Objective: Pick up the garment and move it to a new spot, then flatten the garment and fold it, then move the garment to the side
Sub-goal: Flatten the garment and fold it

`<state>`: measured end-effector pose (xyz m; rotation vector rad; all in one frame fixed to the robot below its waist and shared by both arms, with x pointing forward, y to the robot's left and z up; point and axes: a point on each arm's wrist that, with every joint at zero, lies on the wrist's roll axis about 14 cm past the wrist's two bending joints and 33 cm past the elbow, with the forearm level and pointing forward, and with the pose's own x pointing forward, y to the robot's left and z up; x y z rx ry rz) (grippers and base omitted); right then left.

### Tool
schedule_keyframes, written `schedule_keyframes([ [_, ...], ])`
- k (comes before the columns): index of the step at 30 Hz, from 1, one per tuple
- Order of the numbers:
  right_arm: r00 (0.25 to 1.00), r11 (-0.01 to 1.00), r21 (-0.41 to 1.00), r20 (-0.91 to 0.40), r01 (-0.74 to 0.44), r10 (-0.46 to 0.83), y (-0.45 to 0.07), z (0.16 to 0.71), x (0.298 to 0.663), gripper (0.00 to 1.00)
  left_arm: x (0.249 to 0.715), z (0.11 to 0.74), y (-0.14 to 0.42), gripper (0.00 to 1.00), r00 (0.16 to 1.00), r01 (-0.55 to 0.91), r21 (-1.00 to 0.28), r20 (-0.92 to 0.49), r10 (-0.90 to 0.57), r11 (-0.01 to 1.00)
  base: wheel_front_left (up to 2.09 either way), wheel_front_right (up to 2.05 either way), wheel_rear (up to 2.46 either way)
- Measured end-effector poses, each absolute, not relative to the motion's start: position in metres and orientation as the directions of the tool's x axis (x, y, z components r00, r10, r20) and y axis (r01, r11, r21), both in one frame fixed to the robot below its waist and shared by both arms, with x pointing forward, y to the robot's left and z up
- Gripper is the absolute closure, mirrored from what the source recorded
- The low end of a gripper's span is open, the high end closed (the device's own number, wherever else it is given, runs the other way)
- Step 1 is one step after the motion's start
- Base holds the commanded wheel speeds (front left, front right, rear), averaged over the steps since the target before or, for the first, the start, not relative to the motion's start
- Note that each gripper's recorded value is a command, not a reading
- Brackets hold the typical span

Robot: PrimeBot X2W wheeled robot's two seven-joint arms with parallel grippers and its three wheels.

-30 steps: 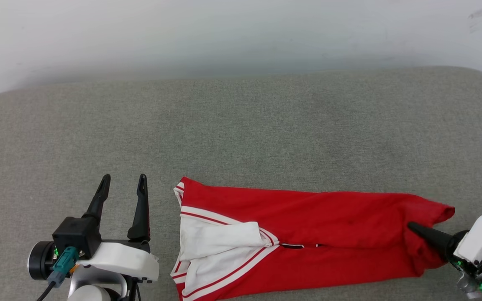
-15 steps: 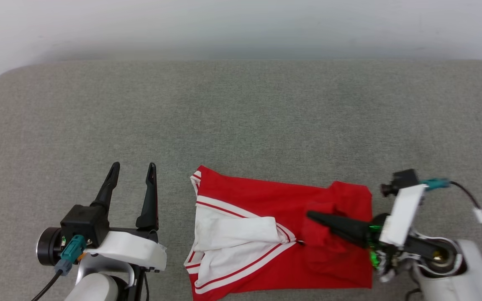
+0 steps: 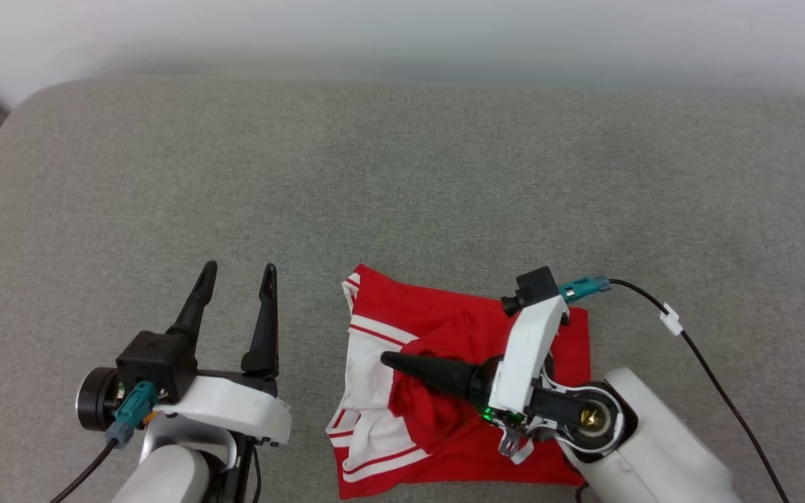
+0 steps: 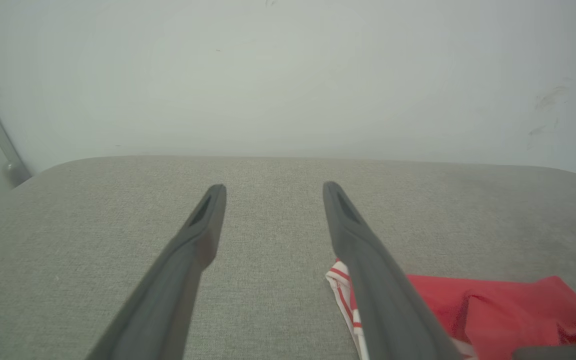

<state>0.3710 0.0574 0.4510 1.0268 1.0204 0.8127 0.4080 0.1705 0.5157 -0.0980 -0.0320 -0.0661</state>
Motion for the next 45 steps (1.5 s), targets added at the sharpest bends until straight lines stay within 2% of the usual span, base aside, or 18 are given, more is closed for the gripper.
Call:
schedule_keyframes([
  [4, 0.331, 0.367, 0.919, -0.305, -0.142, 0.893, 0.066, 0.452, 0.376, 0.00, 0.409, 0.515, 0.174, 0.00, 0.998, 0.059, -0.094, 0.034, -0.056, 0.994, 0.00, 0.00, 0.00],
  [8, 0.377, 0.427, 0.860, -0.311, -0.278, 0.873, 0.065, 0.465, 0.386, 0.00, 0.408, 0.516, 0.173, 0.00, 0.998, 0.058, -0.095, 0.039, -0.054, 0.994, 0.00, 0.00, 0.00],
  [14, 0.423, 0.567, 0.671, -0.389, -0.479, 0.818, 0.041, 0.466, 0.387, 0.00, 0.405, 0.517, 0.167, 0.00, 0.997, 0.070, -0.107, 0.043, -0.066, 0.992, 0.00, 0.00, 0.00],
  [16, 0.457, 0.616, 0.587, -0.416, -0.525, 0.786, 0.027, 0.465, 0.390, 0.00, 0.403, 0.518, 0.164, 0.00, 0.996, 0.079, -0.107, 0.044, -0.074, 0.991, 0.00, 0.00, 0.00],
  [19, 0.551, 0.687, 0.478, -0.413, -0.547, 0.725, -0.002, 0.471, 0.402, 0.00, 0.402, 0.521, 0.160, 0.00, 0.995, 0.090, -0.107, 0.051, -0.085, 0.990, 0.00, 0.00, 0.00],
  [22, 0.671, 0.776, 0.363, -0.393, -0.515, 0.629, -0.045, 0.475, 0.417, 0.00, 0.398, 0.522, 0.155, 0.00, 0.994, 0.099, -0.112, 0.051, -0.094, 0.989, 0.00, 0.00, 0.00],
  [27, 0.837, 0.901, 0.220, -0.338, -0.374, 0.430, -0.124, 0.478, 0.425, 0.00, 0.394, 0.524, 0.149, 0.00, 0.993, 0.114, -0.116, 0.054, -0.108, 0.987, 0.00, 0.00, 0.00],
  [32, 0.938, 0.968, 0.145, -0.255, -0.204, 0.235, -0.194, 0.487, 0.413, 0.00, 0.390, 0.525, 0.146, 0.00, 0.992, 0.120, -0.115, 0.052, -0.114, 0.986, 0.00, 0.00, 0.00],
  [37, 0.991, 0.990, 0.111, -0.092, -0.087, 0.097, -0.228, 0.514, 0.396, 0.00, 0.387, 0.525, 0.149, 0.00, 0.993, 0.115, -0.110, 0.050, -0.110, 0.987, 0.00, 0.00, 0.00],
  [45, 0.998, 0.994, 0.104, 0.050, -0.047, 0.042, -0.221, 0.537, 0.363, 0.00, 0.379, 0.522, 0.159, 0.00, 0.996, 0.084, -0.096, 0.045, -0.079, 0.992, 0.00, 0.00, 0.00],
])
